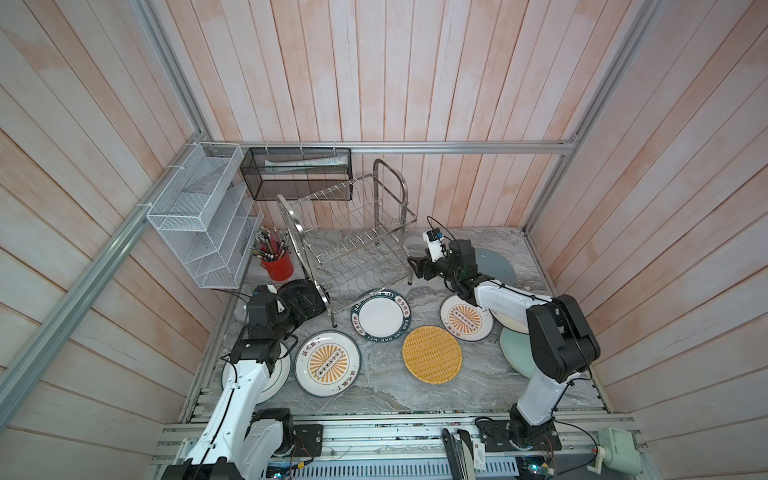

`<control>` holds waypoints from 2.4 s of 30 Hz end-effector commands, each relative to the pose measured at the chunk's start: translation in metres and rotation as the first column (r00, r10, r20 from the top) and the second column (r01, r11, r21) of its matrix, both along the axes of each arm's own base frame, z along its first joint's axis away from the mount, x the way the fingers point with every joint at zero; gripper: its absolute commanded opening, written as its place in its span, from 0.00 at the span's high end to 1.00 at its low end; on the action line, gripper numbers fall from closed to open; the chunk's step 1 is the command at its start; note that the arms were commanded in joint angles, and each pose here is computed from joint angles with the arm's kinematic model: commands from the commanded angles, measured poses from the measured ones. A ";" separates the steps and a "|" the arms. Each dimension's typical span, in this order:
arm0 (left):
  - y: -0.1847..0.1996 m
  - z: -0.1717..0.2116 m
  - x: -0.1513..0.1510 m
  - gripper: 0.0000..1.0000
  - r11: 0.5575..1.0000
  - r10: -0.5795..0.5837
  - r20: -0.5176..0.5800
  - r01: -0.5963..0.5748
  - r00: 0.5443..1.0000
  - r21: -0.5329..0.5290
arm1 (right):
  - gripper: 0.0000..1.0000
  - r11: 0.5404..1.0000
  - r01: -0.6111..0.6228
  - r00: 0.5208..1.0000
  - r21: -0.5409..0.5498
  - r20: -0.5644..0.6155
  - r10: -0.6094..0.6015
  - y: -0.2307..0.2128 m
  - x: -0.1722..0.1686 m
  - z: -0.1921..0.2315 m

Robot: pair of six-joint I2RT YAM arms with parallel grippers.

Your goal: Load the plates into the dish rack

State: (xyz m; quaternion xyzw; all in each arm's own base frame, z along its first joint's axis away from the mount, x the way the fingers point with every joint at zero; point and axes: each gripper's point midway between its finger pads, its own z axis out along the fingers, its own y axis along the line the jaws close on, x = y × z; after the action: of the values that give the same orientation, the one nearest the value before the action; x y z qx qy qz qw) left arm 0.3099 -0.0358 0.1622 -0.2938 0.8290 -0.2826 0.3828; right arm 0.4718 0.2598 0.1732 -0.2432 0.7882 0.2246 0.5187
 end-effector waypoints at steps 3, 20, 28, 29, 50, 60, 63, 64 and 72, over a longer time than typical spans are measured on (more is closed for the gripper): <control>-0.004 0.020 0.019 0.07 0.996 0.014 0.036 -0.010 0.999 -0.094 | 0.32 0.992 -0.122 0.991 -0.034 -0.052 0.120 0.022 0.004 -0.021; 0.001 0.012 0.061 0.18 0.952 0.076 0.007 -0.070 0.997 -0.298 | 0.91 0.988 -0.152 0.986 0.003 -0.074 0.151 0.039 0.022 -0.032; -0.029 -0.002 0.090 0.19 0.949 -0.030 -0.010 0.025 1.000 -0.314 | 1.00 0.998 -0.056 0.998 -0.001 -0.042 0.056 0.021 0.022 -0.019; -0.032 -0.003 0.094 0.19 0.950 -0.035 -0.011 0.030 0.999 -0.312 | 1.00 0.999 -0.032 0.999 0.000 -0.036 0.032 0.017 0.022 -0.016; -0.115 -0.009 0.162 0.19 0.922 -0.268 -0.007 0.255 0.963 -0.292 | 1.00 0.888 0.458 0.889 0.040 -0.048 -0.456 -0.104 -0.009 -0.005; -0.148 -0.009 0.187 0.19 0.894 -0.349 0.001 0.333 0.937 -0.300 | 1.00 0.802 0.592 0.806 0.084 -0.084 -0.586 -0.152 -0.019 0.005; -0.149 -0.010 0.196 0.19 0.894 -0.349 0.000 0.333 0.937 -0.300 | 1.00 0.779 0.620 0.784 0.091 -0.104 -0.612 -0.157 -0.020 0.002; -0.149 -0.009 0.199 0.19 0.896 -0.346 -0.001 0.330 0.938 -0.298 | 1.00 0.774 0.625 0.780 0.096 -0.113 -0.616 -0.157 -0.019 0.001; -0.094 0.007 0.213 0.16 0.949 -0.205 -0.021 0.194 0.979 -0.247 | 1.00 0.774 0.624 0.779 0.107 -0.163 -0.606 -0.149 -0.014 -0.012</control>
State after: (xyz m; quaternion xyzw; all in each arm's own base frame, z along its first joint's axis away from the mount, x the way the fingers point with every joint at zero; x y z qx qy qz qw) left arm 0.5206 -0.1650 0.1625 -0.2283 0.8221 -0.4445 0.2729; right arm 0.4441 0.1075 0.1356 0.0337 0.8627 0.0757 0.4989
